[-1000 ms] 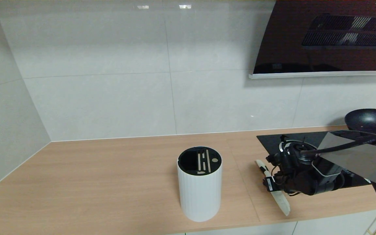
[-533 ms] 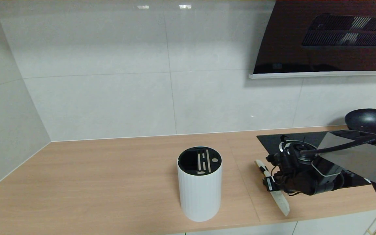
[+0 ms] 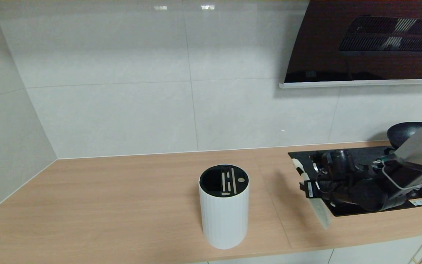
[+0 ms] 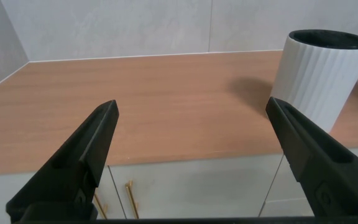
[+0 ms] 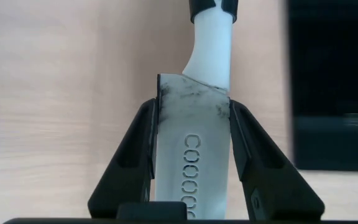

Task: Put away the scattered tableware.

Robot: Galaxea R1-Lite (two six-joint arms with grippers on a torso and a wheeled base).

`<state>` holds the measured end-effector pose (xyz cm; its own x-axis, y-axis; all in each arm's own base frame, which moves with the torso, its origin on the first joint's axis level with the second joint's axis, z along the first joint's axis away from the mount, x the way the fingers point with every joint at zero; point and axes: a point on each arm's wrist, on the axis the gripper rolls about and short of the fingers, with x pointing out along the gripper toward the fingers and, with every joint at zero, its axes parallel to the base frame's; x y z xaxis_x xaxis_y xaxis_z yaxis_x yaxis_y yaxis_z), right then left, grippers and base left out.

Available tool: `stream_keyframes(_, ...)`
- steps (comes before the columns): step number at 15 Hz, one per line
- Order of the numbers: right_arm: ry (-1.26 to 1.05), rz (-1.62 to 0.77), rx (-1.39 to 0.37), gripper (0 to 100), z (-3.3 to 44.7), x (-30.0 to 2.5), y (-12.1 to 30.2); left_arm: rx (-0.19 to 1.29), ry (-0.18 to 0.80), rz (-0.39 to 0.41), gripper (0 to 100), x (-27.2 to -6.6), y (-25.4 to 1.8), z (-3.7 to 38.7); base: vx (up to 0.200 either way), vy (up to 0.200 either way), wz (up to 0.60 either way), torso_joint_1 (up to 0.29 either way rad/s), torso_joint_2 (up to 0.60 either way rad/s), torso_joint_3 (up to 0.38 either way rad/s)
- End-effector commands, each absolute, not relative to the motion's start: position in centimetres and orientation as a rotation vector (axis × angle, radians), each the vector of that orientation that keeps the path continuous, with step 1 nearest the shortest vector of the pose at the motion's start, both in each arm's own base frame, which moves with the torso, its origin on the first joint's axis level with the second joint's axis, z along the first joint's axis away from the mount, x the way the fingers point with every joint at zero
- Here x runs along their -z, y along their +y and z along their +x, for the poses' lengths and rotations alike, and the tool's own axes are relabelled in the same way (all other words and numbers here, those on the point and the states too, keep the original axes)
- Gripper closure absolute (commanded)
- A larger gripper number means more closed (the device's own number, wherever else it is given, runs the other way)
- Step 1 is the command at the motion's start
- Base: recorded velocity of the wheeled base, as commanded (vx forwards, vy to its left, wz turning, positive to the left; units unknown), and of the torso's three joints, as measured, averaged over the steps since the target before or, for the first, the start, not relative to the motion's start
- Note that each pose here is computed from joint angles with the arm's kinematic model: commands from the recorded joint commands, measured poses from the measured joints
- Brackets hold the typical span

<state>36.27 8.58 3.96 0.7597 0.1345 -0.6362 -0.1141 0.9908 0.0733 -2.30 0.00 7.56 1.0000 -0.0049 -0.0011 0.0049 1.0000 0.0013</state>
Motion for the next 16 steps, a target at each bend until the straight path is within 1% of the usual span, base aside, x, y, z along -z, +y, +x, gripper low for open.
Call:
stream_keyframes(1,0.551,0.054,-0.198,100,32.6,-10.5,9.5,0.005,0.003,0.002,0,-7.5,0.0,-2.3,0.000,0.000,0.00,0.000,0.00,0.000)
stream_keyframes(3,0.467,0.057,-0.268,100,29.7,-13.8,10.7,0.006,0.003,0.002,0,-7.5,0.0,-2.3,0.000,0.000,0.00,0.000,0.00,0.000)
stream_keyframes(4,0.446,0.057,-0.286,100,28.9,-14.5,11.0,0.006,0.002,0.002,0,-7.6,0.0,-2.3,0.000,0.000,0.00,0.000,0.00,0.000)
stream_keyframes(5,0.393,0.061,-0.334,100,27.2,-16.4,11.7,0.018,-0.002,0.015,0,-7.6,0.0,-2.3,0.000,0.000,0.00,0.000,0.00,0.000)
stream_keyframes(6,0.363,0.063,-0.358,100,26.5,-17.4,12.1,0.070,-0.021,0.034,0,-8.4,-0.2,-2.5,0.000,0.000,0.00,0.000,0.00,0.000)
stream_keyframes(7,0.327,0.069,-0.377,100,26.1,-18.6,12.4,0.166,-0.041,0.049,0,-10.2,-0.4,-2.9,0.000,0.000,0.00,0.000,0.00,0.000)
stream_keyframes(8,0.290,0.076,-0.398,100,26.1,-19.9,12.8,0.227,-0.020,0.055,0,-12.4,-0.5,-3.0,0.000,0.000,0.00,0.000,0.00,0.000)
stream_keyframes(9,0.261,0.079,-0.418,100,26.1,-21.1,13.4,0.280,0.017,0.060,0,-15.5,-0.6,-2.3,0.000,0.000,0.00,0.000,0.00,0.000)
stream_keyframes(11,0.230,0.081,-0.470,100,26.1,-22.7,15.0,0.364,0.076,0.074,0,-20.8,-0.8,0.9,0.000,0.000,0.00,0.000,0.00,0.000)
stream_keyframes(12,0.213,0.085,-0.502,100,26.0,-23.2,15.8,0.408,0.100,0.086,0,-23.2,-0.9,2.9,0.000,0.000,0.00,0.000,0.00,0.000)
stream_keyframes(13,0.205,0.087,-0.535,100,26.1,-23.5,16.6,0.447,0.131,0.085,0,-25.0,-1.0,5.3,0.000,0.000,0.00,0.000,0.00,0.000)
stream_keyframes(14,0.205,0.085,-0.565,100,25.8,-23.5,17.4,0.497,0.167,0.075,0,-26.3,-1.4,7.7,0.000,0.000,0.00,0.000,0.00,0.000)
stream_keyframes(15,0.217,0.082,-0.583,100,25.5,-23.2,17.9,0.575,0.224,0.047,0,-26.5,-2.4,9.8,0.000,0.000,0.00,0.000,0.00,0.000)
stream_keyframes(16,0.236,0.076,-0.598,100,25.2,-22.6,18.5,0.685,0.293,0.006,0,-26.3,-4.1,11.3,0.000,0.000,0.00,0.000,0.00,0.000)
